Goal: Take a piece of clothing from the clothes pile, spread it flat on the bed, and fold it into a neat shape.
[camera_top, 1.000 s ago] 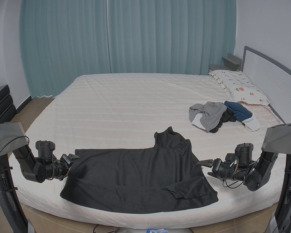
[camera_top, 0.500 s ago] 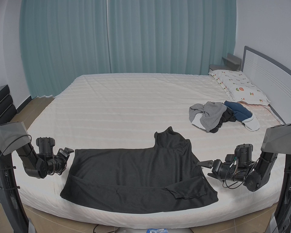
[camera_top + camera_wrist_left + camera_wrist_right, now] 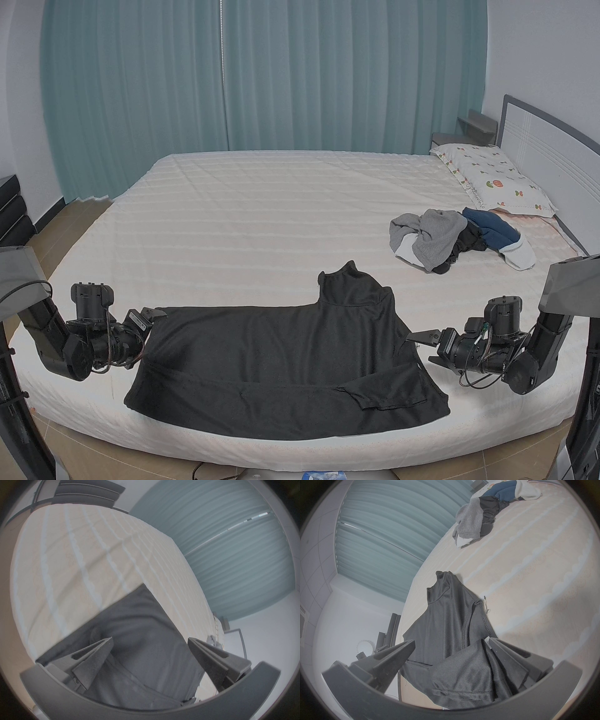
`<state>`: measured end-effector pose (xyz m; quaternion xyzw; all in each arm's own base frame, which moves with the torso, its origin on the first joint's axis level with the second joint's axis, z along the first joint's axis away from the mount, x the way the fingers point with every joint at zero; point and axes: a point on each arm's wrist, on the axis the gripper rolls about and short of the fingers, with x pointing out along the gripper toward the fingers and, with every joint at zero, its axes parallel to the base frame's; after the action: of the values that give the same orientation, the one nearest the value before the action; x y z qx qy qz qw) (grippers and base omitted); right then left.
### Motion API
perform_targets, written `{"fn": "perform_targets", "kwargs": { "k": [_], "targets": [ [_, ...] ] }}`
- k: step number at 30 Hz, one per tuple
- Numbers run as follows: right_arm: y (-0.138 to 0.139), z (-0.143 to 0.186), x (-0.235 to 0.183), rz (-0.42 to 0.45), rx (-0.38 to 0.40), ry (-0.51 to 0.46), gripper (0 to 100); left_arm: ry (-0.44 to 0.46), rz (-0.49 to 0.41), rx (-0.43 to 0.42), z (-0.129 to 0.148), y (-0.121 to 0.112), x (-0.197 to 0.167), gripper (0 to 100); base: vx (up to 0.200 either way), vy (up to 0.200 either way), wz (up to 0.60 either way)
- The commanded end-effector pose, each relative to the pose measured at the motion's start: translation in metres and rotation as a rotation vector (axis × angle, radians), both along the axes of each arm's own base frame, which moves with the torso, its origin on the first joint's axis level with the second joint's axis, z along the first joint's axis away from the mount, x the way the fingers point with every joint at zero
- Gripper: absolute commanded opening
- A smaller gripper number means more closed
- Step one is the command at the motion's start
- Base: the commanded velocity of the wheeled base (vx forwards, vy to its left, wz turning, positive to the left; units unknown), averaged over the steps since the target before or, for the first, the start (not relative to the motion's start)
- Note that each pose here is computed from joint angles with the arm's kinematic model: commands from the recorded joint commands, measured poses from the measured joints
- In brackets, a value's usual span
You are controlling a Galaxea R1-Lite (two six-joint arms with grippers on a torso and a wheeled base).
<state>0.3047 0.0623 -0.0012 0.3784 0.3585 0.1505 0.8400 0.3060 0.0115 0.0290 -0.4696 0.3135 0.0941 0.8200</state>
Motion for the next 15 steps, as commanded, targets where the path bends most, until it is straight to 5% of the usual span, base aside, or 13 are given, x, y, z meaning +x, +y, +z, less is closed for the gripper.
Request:
{"fn": "perform_targets", "kwargs": {
  "k": [1,15],
  "targets": [
    [0.001,0.000,-0.001,0.002,0.000,0.001,100,0.020,-0.129,0.003,0.004,-0.039,-0.020,100,0.000,0.000,0.00],
    [0.001,0.001,0.000,0.003,0.000,-0.003,100,0.154,-0.221,0.102,-0.040,-0.082,-0.023,100,0.000,0.000,0.00]
  ]
}}
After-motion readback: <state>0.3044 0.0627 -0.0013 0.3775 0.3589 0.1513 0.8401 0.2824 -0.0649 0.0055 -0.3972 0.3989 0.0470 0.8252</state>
